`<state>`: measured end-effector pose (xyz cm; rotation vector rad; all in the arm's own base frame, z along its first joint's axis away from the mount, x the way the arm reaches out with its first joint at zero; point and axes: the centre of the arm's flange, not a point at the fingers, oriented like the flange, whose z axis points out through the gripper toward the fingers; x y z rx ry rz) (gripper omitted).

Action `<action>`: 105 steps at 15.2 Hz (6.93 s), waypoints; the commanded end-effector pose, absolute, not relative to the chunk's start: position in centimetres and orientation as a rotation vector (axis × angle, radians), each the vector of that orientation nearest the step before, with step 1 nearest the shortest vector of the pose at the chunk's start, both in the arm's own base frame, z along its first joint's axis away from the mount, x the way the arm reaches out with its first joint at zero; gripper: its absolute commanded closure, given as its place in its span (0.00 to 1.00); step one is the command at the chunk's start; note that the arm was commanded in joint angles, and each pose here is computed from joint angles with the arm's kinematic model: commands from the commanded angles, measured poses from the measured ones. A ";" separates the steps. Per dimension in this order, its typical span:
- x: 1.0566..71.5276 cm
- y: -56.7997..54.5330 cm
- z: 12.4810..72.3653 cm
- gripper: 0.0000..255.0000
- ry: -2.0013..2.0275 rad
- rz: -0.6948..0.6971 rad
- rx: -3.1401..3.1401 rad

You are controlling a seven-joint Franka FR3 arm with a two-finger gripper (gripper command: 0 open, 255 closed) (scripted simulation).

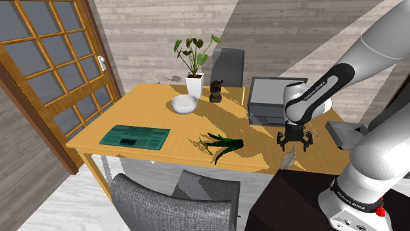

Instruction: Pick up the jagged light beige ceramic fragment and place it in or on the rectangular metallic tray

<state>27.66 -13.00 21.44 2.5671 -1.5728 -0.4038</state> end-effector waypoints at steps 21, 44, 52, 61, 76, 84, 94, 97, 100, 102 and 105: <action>27.7 -13.0 25.6 1.00 -1.573 -0.404 2.567; 23.1 -22.5 33.5 1.00 -1.573 -0.404 2.567; 18.5 -32.0 33.6 1.00 -1.573 -0.404 2.567; 13.3 -42.7 33.6 1.00 -1.573 -0.404 2.567; 8.4 -52.9 30.5 1.00 -1.573 -0.404 2.567; 8.4 -52.9 26.4 1.00 -1.573 -0.404 2.567; 8.4 -52.9 26.4 0.00 -1.573 -0.404 2.567; 8.4 -52.9 26.4 0.00 -1.573 -0.404 2.567; 9.5 -53.1 30.2 0.00 -1.573 -0.404 2.567; 9.8 -53.1 31.2 0.00 -1.573 -0.404 2.567; 9.8 -53.1 31.2 0.00 -1.573 -0.404 2.567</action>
